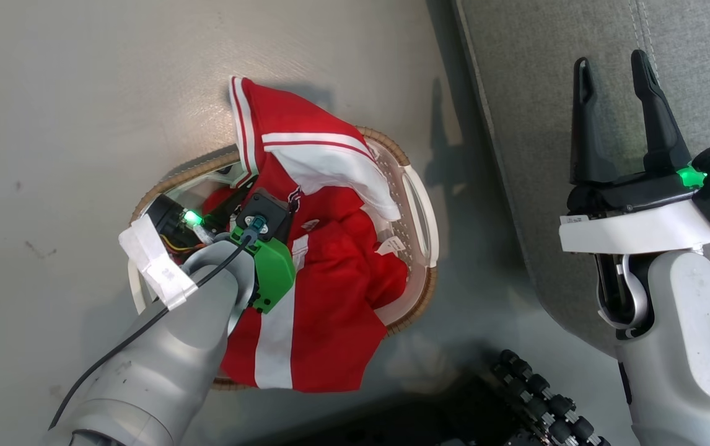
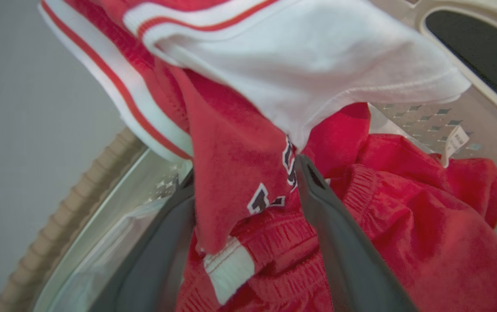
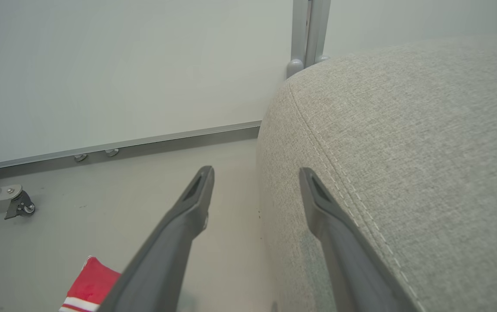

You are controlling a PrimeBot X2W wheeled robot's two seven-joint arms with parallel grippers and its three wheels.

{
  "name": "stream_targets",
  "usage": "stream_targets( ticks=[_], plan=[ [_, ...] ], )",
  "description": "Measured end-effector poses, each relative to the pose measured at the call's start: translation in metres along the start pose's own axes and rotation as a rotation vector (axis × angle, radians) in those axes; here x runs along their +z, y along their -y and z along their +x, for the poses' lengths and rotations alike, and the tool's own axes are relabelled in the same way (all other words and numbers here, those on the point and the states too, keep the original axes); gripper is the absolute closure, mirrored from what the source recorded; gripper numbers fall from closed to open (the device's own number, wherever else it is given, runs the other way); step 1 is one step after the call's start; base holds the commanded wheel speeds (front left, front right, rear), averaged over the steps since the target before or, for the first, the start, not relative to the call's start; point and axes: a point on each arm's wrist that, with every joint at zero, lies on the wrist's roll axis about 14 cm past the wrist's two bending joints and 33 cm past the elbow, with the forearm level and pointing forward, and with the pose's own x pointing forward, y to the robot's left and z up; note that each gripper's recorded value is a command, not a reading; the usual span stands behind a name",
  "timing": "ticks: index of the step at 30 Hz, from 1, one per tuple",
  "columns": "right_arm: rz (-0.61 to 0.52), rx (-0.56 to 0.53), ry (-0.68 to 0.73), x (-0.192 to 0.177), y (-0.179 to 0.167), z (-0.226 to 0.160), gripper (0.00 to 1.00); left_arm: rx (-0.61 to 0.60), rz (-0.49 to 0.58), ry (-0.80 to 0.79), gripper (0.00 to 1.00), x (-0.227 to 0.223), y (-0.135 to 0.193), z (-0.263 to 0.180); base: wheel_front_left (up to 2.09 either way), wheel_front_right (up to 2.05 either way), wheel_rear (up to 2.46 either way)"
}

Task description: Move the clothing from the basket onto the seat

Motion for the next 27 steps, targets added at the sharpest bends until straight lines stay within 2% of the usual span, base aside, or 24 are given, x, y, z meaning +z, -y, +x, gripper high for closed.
stream_targets(
  ticks=[1,2,3,11,19,27],
  plan=[
    [-0.002,-0.001,-0.002,0.0,0.001,0.0,0.0,-0.009,-0.001,0.004,0.6,0.001,0.002,0.001,0.0,0.0,0.0],
    [-0.003,-0.001,-0.003,0.0,0.001,-0.001,0.0,-0.019,-0.007,0.016,0.84,0.005,0.005,0.003,0.0,0.0,0.0],
    [-0.004,-0.001,-0.002,0.0,0.001,-0.001,0.0,-0.025,-0.017,0.032,1.0,0.01,0.007,0.003,0.0,0.0,0.0],
    [-0.015,0.015,0.014,0.01,-0.006,-0.005,0.0,-0.019,-0.096,0.157,1.0,0.044,0.017,-0.012,0.0,0.0,0.0],
    [-0.034,0.038,0.018,0.023,-0.018,-0.022,0.0,0.02,-0.117,0.287,1.0,0.078,0.016,-0.052,0.0,0.0,0.0],
    [-0.058,0.051,0.029,0.041,-0.026,-0.051,0.0,0.051,0.0,0.416,1.0,0.121,0.017,-0.104,0.0,0.0,0.0]
  ],
)
